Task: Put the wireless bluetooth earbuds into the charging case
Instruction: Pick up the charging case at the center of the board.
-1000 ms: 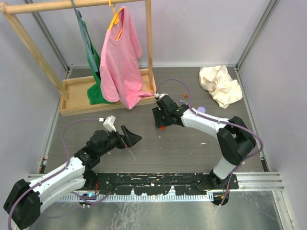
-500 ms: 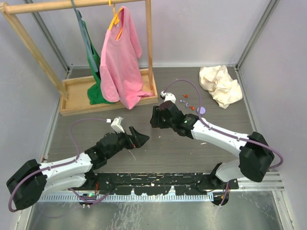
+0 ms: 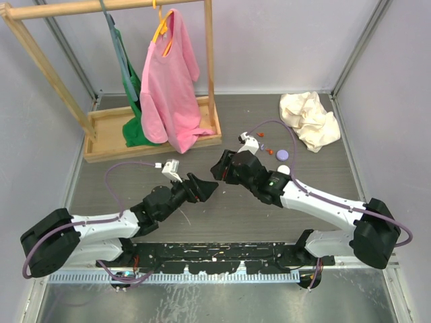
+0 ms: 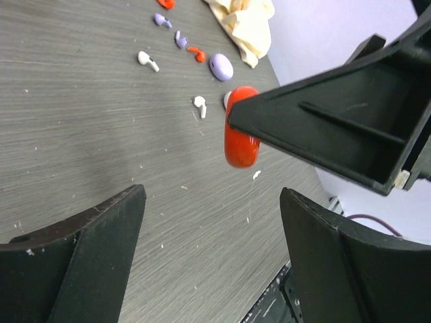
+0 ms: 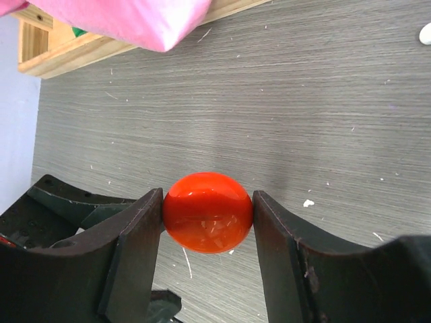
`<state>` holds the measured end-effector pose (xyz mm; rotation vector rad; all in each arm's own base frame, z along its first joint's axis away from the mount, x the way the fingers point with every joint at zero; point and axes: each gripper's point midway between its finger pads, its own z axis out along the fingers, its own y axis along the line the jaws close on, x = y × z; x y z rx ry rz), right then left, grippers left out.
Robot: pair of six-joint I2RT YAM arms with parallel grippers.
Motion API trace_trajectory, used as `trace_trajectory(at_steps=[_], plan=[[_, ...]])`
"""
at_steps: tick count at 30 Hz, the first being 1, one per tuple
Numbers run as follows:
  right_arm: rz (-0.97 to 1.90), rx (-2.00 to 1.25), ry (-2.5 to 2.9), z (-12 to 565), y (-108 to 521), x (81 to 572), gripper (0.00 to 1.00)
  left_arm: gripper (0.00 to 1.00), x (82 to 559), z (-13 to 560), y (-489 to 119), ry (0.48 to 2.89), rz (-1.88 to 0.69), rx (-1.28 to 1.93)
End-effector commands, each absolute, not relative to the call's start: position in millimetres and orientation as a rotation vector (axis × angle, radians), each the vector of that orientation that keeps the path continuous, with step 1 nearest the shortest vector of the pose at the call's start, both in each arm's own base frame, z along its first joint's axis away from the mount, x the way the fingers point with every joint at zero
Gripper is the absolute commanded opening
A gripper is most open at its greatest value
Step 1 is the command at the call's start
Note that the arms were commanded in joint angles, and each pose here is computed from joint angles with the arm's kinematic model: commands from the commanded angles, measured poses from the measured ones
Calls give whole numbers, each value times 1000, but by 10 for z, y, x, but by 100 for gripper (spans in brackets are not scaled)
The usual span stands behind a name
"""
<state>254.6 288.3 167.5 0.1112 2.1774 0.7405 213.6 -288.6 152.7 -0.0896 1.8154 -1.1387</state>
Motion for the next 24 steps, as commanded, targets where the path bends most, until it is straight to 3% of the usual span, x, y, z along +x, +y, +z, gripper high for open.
trace_trajectory(at_steps=[1, 17, 24], plan=[[865, 225, 2042, 2063, 2953, 2594, 54, 80, 2289, 2056, -2953, 1617, -1189, -121], [923, 307, 1998, 2096, 2934, 2529, 55, 61, 2324, 2195, -3106, 1547, -1222, -90], [944, 307, 1973, 2129, 2922, 2517, 56, 46, 2341, 2144, -3149, 1564, -1217, -83]])
